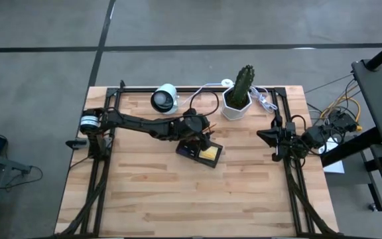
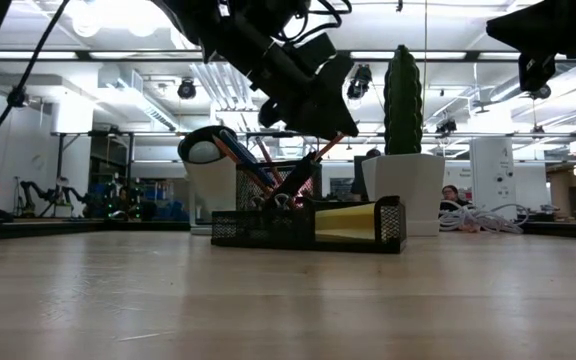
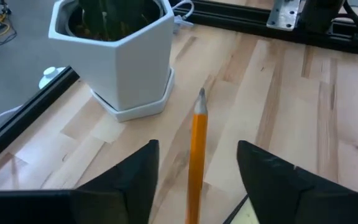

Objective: Pick and place office supplies into organizer
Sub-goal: Put the yellow pencil into the black desk organizer

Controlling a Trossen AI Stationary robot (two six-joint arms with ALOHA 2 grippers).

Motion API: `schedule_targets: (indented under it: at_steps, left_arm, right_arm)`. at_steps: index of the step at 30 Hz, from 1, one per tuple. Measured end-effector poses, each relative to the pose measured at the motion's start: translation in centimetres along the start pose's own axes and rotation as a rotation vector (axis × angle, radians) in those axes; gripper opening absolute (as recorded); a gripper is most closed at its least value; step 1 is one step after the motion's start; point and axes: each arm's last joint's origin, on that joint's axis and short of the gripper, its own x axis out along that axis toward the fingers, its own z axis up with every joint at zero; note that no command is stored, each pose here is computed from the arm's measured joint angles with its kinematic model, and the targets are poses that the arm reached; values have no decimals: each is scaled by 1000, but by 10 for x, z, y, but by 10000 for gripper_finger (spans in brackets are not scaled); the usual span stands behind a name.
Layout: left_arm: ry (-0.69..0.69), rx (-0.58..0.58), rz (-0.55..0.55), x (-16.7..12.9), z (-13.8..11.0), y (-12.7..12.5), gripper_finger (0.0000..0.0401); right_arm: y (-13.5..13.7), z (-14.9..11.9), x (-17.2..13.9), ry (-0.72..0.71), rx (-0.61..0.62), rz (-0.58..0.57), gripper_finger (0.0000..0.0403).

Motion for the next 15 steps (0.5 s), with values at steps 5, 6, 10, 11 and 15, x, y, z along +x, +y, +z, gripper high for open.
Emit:
schedule_targets:
  at_steps: [5,6,10,11,15]
  left_arm:
    - [-1,-1,1,0,0,1,153]
    - [-1,-1,1,0,0,1,143]
    - [-4,-2,0,0,1,0,105]
    - [-7,-3,-1,0,1,0,95]
    - [-26,-11,-4,-2,4,1,60]
  right_arm:
    - [0,0,0,0,-1,0,8]
    - [0,0,0,0,-1,0,8]
    - [0,0,0,0,-1,-1,8]
    - [0,0,0,0,0,-1,8]
    - [0,0,0,-1,-1,-3,8]
